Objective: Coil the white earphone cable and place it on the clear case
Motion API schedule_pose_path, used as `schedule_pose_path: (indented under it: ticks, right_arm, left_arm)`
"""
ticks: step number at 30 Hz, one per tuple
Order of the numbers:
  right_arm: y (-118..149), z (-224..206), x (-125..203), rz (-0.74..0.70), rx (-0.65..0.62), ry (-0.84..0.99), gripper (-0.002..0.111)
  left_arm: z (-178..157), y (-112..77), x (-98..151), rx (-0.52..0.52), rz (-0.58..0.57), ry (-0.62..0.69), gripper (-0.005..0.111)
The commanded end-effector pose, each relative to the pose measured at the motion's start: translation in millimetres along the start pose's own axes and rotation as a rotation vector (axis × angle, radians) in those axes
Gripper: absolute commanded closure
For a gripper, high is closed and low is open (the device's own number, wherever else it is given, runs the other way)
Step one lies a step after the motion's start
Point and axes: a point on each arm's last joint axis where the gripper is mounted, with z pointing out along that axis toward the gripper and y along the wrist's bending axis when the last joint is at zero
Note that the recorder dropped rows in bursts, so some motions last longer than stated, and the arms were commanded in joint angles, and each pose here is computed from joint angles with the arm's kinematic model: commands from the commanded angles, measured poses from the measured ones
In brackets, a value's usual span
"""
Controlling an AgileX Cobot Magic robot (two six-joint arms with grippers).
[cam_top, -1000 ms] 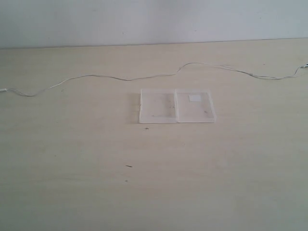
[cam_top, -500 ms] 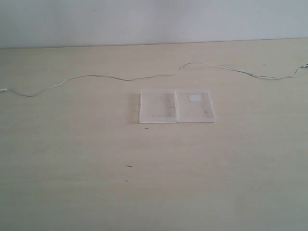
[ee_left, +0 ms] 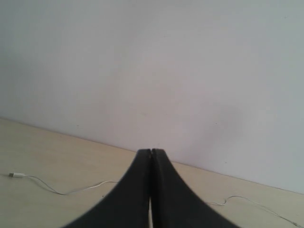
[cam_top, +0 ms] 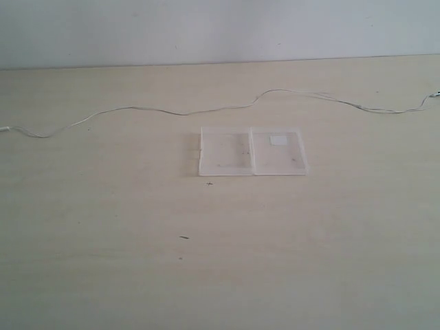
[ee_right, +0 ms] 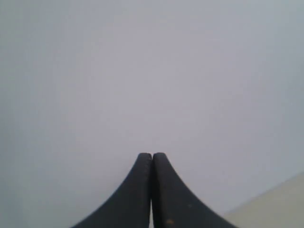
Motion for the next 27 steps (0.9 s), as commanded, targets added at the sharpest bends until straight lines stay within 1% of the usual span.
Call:
schedule_pose_path:
  ticks: [1,4,6,7,8,9,11,14,16,19,21,23,24,26,27]
  right_arm:
    - [-2,-1,-12,0.191,0.002,-0.138,0.108]
    - [-2,-3,-21,0.187,-0.005,-0.238,0.108]
    - [-1,-4,-26,0.255,-0.034,-0.289,0.108]
    - [2,-5,-30,0.273,-0.077,-0.331,0.108]
    - [7,-5,-35,0.263,-0.13,-0.374,0.108]
    - [14,-3,-40,0.222,-0.182,-0.404,0.108]
    - [27,7,-54,0.156,-0.212,-0.418,0.108]
    - [54,40,-79,0.007,-0.208,-0.36,0.108]
    - [70,73,-90,-0.116,-0.201,-0.299,0.108]
    - [87,128,-94,-0.263,-0.182,-0.173,0.108]
    - [97,159,-94,-0.335,-0.156,-0.02,0.108]
    - [104,192,-93,-0.46,-0.121,0.147,0.108]
    - [108,204,-96,-0.51,-0.112,0.184,0.108]
    - [110,229,-94,-0.626,-0.088,0.282,0.108]
    - [108,240,-90,-0.662,-0.074,0.331,0.108]
  left_arm:
    - [0,-0.2,-1,0.0,-0.006,-0.007,0.107]
    - [0,-0.2,-1,0.0,-0.006,-0.007,0.107]
    - [0,-0.2,-1,0.0,-0.006,-0.007,0.107]
    - [0,-0.2,-1,0.0,-0.006,-0.007,0.107]
    - [0,-0.2,-1,0.0,-0.006,-0.007,0.107]
    - [0,-0.2,-1,0.0,-0.006,-0.007,0.107]
    - [0,-0.2,-1,0.0,-0.006,-0.007,0.107]
    - [0,-0.2,-1,0.0,-0.006,-0.007,0.107]
    - [0,-0.2,-1,0.0,-0.006,-0.007,0.107]
    - [0,-0.2,-1,0.0,-0.006,-0.007,0.107]
    - [0,-0.2,-1,0.0,-0.006,-0.007,0.107]
    - [0,-0.2,-1,0.0,-0.006,-0.007,0.107]
    - [0,-0.2,-1,0.0,-0.006,-0.007,0.107]
    - [0,-0.2,-1,0.0,-0.006,-0.007,0.107]
    - [0,-0.2,-1,0.0,-0.006,-0.007,0.107]
